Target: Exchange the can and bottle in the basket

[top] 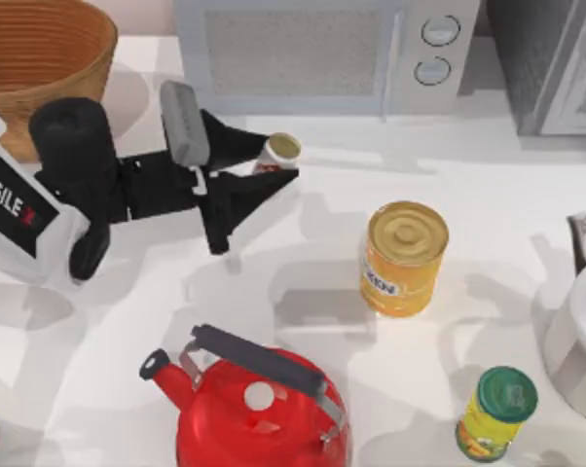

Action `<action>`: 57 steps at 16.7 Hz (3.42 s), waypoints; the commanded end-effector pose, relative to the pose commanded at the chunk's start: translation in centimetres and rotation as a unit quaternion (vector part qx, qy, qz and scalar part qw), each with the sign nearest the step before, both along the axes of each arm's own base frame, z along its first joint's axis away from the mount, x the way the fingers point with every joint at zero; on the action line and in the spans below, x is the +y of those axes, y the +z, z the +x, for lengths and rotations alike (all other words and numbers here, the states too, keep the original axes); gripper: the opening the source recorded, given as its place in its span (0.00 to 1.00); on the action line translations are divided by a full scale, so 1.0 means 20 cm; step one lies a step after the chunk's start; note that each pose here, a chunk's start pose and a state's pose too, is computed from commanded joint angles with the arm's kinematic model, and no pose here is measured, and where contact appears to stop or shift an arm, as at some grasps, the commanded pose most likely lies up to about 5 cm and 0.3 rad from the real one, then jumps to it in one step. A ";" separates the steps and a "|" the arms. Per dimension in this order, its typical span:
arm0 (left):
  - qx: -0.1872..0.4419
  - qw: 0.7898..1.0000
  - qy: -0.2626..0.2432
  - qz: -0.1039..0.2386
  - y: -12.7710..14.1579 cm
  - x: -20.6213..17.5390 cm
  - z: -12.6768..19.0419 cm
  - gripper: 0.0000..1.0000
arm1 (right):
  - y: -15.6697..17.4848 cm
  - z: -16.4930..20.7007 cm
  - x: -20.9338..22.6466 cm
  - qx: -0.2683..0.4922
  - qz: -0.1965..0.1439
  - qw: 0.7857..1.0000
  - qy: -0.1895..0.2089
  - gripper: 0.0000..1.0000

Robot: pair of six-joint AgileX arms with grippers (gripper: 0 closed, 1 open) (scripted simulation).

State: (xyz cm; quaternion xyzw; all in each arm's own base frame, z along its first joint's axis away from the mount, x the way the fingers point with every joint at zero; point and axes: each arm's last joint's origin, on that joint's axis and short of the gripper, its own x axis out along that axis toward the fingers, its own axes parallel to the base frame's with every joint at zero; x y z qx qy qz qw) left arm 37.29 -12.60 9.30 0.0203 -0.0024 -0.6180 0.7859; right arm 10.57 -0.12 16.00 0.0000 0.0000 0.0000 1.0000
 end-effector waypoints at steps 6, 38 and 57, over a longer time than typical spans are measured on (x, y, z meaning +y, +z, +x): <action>0.012 0.995 -0.100 -0.010 -0.30 -0.13 0.01 0.00 | 0.00 0.00 0.00 0.000 0.000 1.000 0.000 1.00; 0.016 0.992 -0.127 -0.012 -0.38 -0.16 0.00 1.00 | 0.00 0.00 0.00 0.000 0.000 1.000 0.000 1.00; -0.045 0.929 0.365 -0.047 0.82 0.45 -0.97 1.00 | 0.00 0.00 0.00 0.000 0.000 1.000 0.000 1.00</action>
